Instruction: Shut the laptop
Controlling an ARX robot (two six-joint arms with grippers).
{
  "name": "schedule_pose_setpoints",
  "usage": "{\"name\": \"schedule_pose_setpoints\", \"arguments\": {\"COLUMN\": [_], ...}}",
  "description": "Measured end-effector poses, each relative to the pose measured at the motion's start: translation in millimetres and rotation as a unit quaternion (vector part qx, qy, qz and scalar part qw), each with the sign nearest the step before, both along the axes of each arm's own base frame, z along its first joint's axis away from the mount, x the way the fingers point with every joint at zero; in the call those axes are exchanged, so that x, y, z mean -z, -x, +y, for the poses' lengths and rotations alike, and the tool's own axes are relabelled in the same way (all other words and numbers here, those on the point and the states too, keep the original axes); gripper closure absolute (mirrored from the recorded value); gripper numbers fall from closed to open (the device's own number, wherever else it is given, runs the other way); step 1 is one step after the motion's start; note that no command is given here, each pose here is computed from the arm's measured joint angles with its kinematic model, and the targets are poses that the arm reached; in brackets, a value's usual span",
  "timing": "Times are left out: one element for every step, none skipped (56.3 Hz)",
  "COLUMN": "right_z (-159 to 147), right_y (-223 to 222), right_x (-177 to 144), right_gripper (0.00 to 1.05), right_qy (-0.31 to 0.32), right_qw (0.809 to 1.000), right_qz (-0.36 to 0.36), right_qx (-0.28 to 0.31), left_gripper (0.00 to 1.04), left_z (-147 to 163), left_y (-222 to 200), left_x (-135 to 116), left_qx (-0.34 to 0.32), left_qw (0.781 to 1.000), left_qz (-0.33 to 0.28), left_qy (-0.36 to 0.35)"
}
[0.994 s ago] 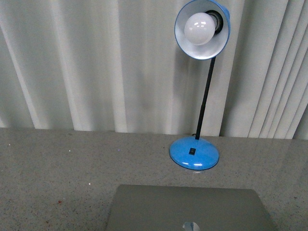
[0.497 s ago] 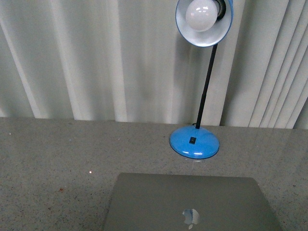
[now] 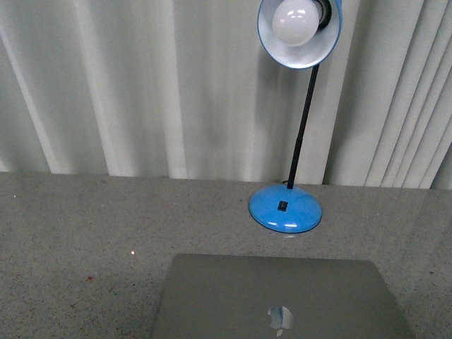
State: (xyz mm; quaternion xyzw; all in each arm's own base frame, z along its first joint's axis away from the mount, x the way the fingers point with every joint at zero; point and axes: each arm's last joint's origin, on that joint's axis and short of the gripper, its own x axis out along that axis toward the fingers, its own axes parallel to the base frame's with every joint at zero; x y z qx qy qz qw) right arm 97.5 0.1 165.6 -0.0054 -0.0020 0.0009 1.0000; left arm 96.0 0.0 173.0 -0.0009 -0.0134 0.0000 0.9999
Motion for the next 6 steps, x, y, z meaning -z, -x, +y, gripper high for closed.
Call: {"name": "schedule_pose_setpoints", "arguments": {"right_z": [0.0, 0.0, 0.0, 0.0, 0.0, 0.0], "right_y": [0.0, 0.0, 0.0, 0.0, 0.0, 0.0], "right_x": [0.0, 0.0, 0.0, 0.0, 0.0, 0.0], "right_gripper": [0.07, 0.07, 0.07, 0.07, 0.07, 0.07], "right_qy": [0.0, 0.0, 0.0, 0.0, 0.0, 0.0], "right_qw": [1.0, 1.0, 1.0, 1.0, 1.0, 1.0], "right_qz": [0.0, 0.0, 0.0, 0.0, 0.0, 0.0], "right_qx": [0.0, 0.0, 0.0, 0.0, 0.0, 0.0], "left_gripper": [0.07, 0.07, 0.07, 0.07, 0.07, 0.07], "left_z": [0.0, 0.0, 0.0, 0.0, 0.0, 0.0], "left_y": [0.0, 0.0, 0.0, 0.0, 0.0, 0.0], "left_x": [0.0, 0.0, 0.0, 0.0, 0.0, 0.0], "left_qx": [0.0, 0.0, 0.0, 0.0, 0.0, 0.0], "left_qw": [1.0, 1.0, 1.0, 1.0, 1.0, 1.0], "left_qz": [0.0, 0.0, 0.0, 0.0, 0.0, 0.0], "left_qy": [0.0, 0.0, 0.0, 0.0, 0.0, 0.0]}}
